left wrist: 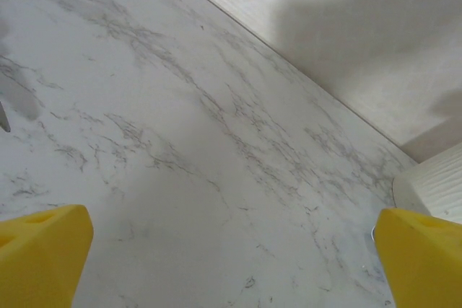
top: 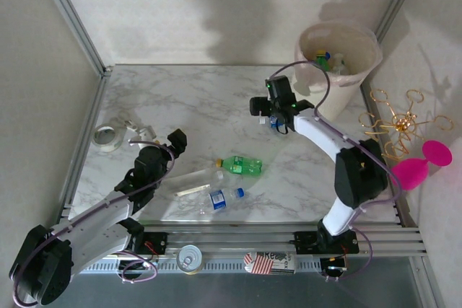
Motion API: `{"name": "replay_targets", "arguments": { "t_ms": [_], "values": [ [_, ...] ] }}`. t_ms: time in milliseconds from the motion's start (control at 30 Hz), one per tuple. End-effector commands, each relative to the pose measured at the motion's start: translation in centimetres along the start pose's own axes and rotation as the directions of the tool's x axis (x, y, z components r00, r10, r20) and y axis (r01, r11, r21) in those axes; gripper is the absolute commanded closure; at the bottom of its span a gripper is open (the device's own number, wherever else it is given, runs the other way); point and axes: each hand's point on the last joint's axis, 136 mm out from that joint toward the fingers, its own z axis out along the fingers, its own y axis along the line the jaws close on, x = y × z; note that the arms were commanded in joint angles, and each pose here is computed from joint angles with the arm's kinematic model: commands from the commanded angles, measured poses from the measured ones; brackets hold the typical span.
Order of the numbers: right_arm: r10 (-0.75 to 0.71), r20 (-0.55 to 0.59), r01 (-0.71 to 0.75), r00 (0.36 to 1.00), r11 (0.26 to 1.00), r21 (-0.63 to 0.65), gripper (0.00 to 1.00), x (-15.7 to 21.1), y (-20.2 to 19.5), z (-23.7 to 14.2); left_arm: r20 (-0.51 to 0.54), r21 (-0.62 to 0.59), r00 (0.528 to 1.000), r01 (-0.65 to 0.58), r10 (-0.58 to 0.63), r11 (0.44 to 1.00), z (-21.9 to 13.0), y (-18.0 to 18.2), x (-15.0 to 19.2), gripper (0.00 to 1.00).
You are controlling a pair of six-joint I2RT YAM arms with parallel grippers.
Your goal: Put the plastic bottles in the bin
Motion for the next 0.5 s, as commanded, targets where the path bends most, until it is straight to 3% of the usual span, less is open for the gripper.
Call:
{"name": "replay_targets", "arguments": {
  "t_ms": [0, 233, 467],
  "values": [
    [0.011, -0.001, -0.011, 1.000, 1.000, -0.002, 0.08, -0.7, 0.5, 2.3, 0.003, 0.008, 1.000, 0.014, -0.014, 1.000, -0.2, 0.2, -0.2, 0.00],
    [-0.009, -0.081, 0.008, 0.997, 1.000, -0.003, 0.07, 1.2, 0.7, 5.7, 0.015, -0.006, 1.000, 0.015, -0.015, 1.000, -0.7, 0.9, -0.4, 0.00],
    [-0.008, -0.117, 0.007, 0.993, 1.000, -0.011, 0.07, 3.3, 0.3, 4.2, 0.022, -0.009, 0.999, 0.028, -0.028, 1.000, -0.7, 1.3, -0.5, 0.00]
  ]
}}
